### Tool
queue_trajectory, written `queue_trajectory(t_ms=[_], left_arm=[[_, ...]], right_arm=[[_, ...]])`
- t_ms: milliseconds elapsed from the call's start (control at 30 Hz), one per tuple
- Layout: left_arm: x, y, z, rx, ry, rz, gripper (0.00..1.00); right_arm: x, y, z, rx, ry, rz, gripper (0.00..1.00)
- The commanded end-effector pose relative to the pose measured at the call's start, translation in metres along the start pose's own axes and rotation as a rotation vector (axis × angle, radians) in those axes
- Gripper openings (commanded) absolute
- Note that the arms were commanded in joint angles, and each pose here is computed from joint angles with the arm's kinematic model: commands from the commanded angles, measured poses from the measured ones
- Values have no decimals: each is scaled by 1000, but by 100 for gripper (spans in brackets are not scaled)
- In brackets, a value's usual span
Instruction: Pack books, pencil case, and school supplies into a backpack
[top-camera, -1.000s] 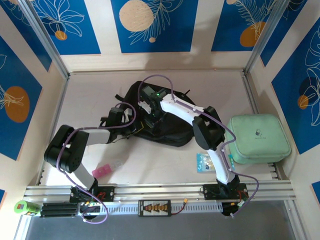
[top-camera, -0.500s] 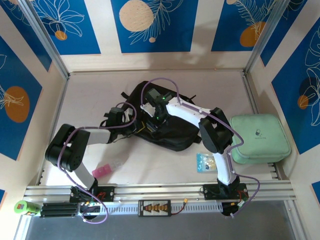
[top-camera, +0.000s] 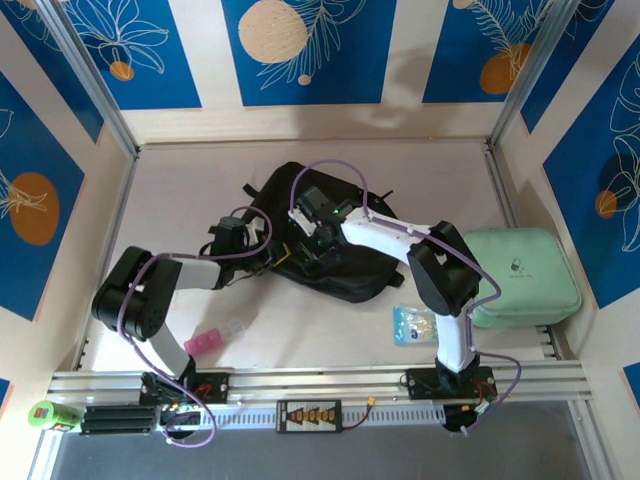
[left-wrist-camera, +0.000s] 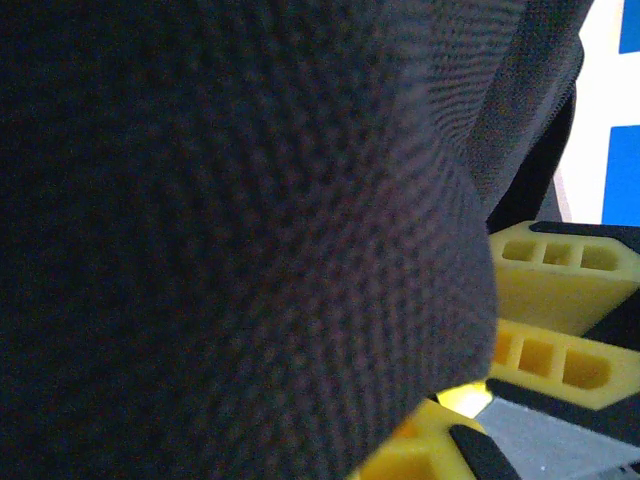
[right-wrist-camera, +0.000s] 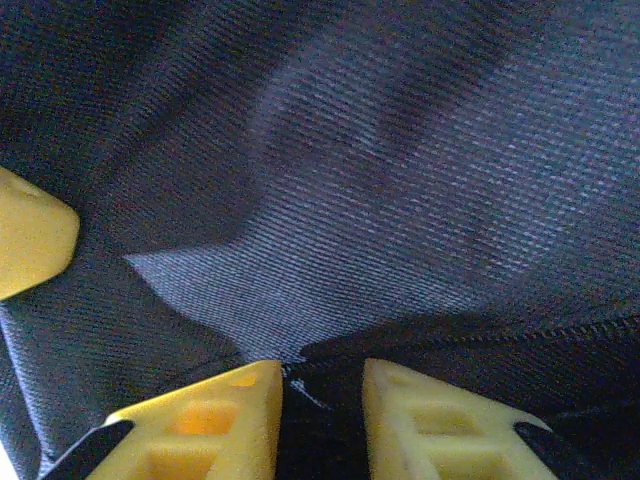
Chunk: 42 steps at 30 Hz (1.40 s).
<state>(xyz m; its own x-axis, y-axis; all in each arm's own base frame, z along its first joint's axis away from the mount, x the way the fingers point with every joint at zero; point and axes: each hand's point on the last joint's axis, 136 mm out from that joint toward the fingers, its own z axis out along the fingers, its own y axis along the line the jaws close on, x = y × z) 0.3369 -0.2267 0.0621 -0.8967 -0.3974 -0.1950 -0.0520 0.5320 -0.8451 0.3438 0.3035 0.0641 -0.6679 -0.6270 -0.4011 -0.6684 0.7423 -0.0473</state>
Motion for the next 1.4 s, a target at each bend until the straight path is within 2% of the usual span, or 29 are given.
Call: queue_trajectory(t_ms=[0, 233, 300, 500, 600, 700, 800, 933, 1067, 1167, 1367], left_arm=[[-5, -3, -3, 13, -22, 51, 0], [5, 4, -2, -7, -6, 51, 0], [7, 3, -4, -7, -7, 41, 13], [21, -14, -19, -27, -7, 11, 32], [30, -17, -26, -87, -8, -8, 40], [38, -12, -28, -141, -14, -59, 42], [43, -14, -19, -130, -2, -97, 43], [45, -36, 5, -21, 31, -125, 43], [47, -48, 23, 42, 42, -146, 37], [53, -41, 27, 8, 58, -132, 23], [67, -8, 29, -130, 82, -49, 16]], right_arm=[[27, 0, 4, -29, 58, 97, 23], [32, 4, 10, -97, -7, 247, 20], [30, 8, 10, -140, -46, 295, 20], [23, 13, 10, -184, -90, 398, 21], [17, 15, 8, -187, -109, 430, 21], [12, 15, 4, -191, -122, 460, 21], [9, 14, -3, -199, -136, 478, 22], [7, 17, -11, -236, -141, 498, 22], [7, 21, -27, -286, -150, 532, 23], [13, 20, -38, -306, -151, 574, 24], [43, 9, -20, -306, -72, 688, 25]])
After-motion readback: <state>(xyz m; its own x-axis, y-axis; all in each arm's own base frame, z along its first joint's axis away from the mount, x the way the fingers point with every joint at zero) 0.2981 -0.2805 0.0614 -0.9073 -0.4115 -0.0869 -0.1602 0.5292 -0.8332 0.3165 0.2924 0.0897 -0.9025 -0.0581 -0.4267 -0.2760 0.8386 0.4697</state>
